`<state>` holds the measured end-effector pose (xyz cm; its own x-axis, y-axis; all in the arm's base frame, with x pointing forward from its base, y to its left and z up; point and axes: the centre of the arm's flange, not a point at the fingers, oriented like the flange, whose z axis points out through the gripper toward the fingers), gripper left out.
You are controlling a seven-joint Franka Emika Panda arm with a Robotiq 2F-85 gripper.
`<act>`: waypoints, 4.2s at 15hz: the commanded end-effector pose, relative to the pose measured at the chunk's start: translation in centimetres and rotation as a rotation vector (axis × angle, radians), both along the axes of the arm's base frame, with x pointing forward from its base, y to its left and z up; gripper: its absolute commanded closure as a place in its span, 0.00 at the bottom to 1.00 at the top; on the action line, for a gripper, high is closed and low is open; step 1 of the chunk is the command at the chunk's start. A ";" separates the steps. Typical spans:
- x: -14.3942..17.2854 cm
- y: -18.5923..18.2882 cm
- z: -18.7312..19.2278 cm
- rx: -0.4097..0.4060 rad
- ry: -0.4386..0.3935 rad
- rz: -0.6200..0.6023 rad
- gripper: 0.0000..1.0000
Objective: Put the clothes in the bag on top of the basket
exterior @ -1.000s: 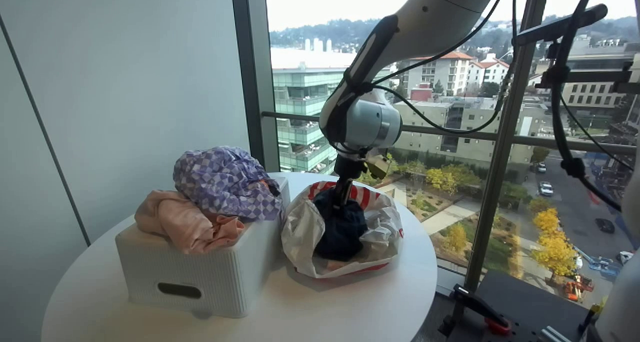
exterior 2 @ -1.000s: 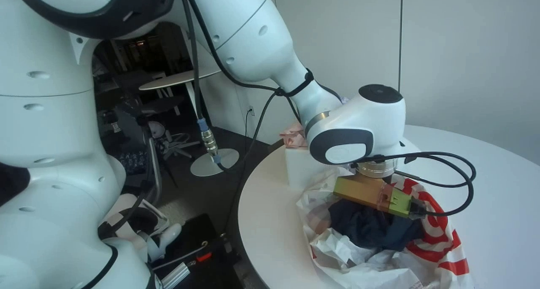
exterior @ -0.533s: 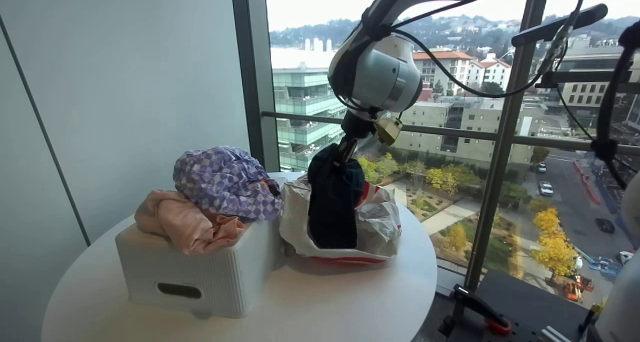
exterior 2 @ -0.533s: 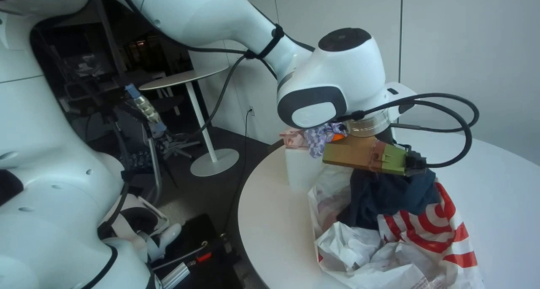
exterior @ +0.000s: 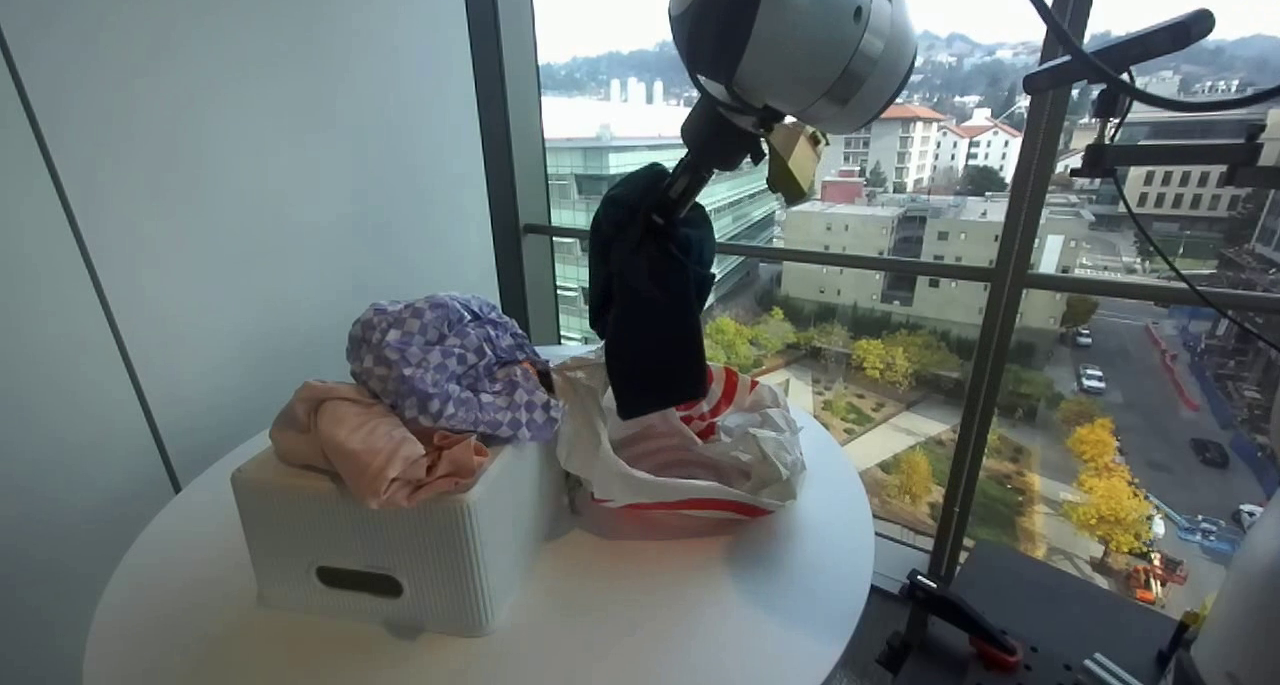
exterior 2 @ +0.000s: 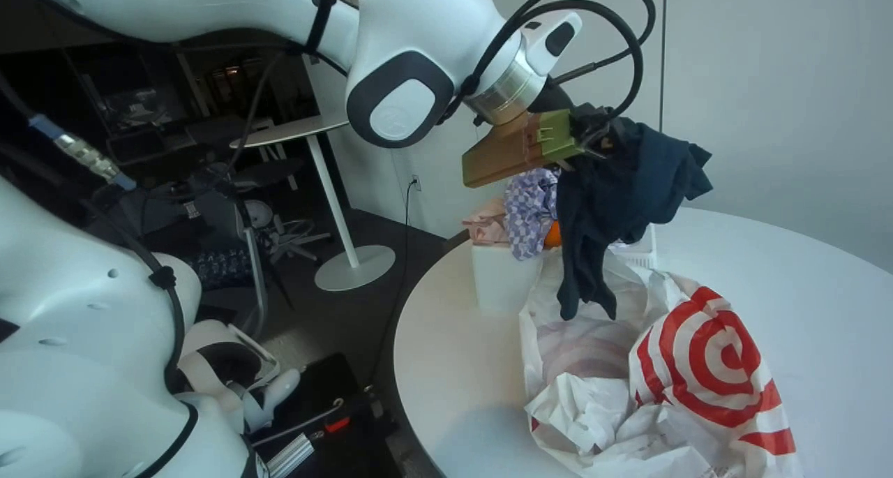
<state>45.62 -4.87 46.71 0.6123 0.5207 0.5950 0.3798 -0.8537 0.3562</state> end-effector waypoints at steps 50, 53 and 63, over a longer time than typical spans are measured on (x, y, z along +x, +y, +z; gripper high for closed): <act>9.6 15.9 -2.6 0.093 0.166 0.108 0.00; 7.5 15.3 -2.6 0.061 0.209 0.053 0.00; 1.3 8.8 -4.2 -0.089 0.335 -0.170 0.00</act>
